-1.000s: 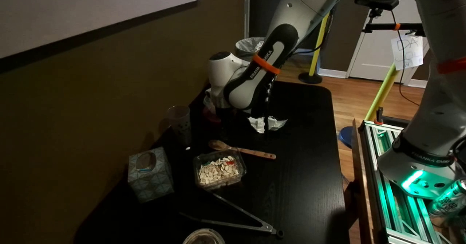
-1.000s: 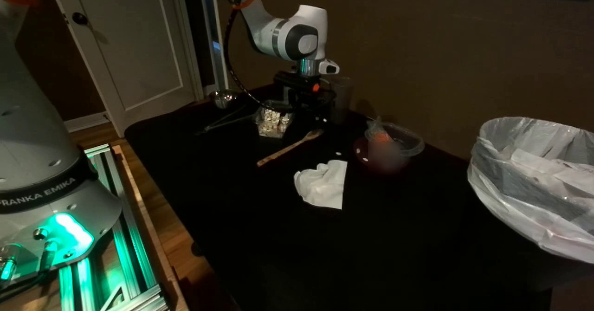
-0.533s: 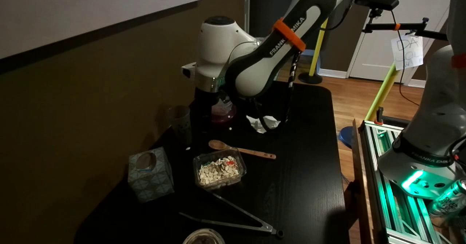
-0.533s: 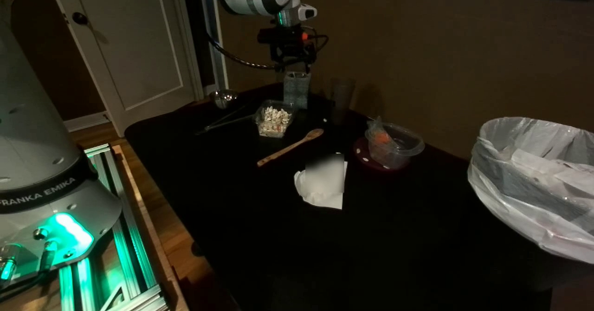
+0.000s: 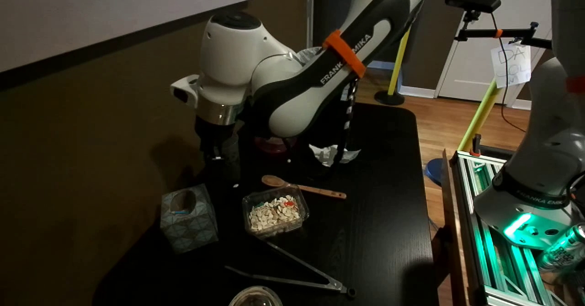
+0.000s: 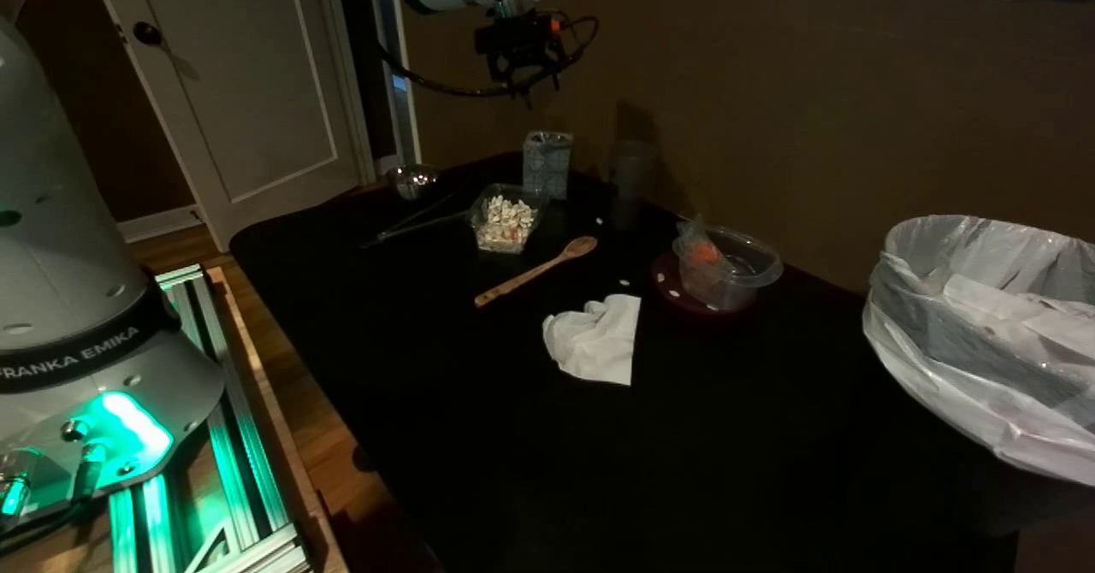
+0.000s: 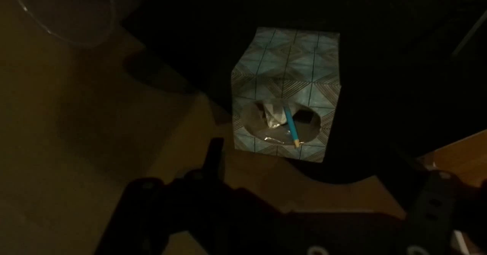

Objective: Remove the cooking stick from on top of the lunchbox, put it on the table, remove the blue pencil from inside the box and put it on the table

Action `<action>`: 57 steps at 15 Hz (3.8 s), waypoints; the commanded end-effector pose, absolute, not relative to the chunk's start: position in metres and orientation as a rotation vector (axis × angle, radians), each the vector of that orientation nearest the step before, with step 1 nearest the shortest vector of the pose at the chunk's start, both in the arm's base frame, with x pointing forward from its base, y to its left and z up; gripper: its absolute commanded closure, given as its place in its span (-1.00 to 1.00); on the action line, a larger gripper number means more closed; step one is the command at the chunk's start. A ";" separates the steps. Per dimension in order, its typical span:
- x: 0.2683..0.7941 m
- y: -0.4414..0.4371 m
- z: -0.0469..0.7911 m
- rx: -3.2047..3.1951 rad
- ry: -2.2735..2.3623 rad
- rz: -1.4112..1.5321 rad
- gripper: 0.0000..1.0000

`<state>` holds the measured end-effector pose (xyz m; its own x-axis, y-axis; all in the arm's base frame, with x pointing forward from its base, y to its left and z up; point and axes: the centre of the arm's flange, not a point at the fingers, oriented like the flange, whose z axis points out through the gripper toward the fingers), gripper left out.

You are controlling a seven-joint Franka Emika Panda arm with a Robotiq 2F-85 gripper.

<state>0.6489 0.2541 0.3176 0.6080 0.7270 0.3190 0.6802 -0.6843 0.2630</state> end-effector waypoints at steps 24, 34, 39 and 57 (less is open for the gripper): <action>0.750 0.326 0.211 2.792 1.130 0.659 -0.11; 0.762 0.332 0.198 2.805 1.067 0.638 1.00; 0.761 0.327 0.209 2.815 1.043 0.655 0.97; 0.658 0.199 0.366 3.078 1.347 1.126 0.97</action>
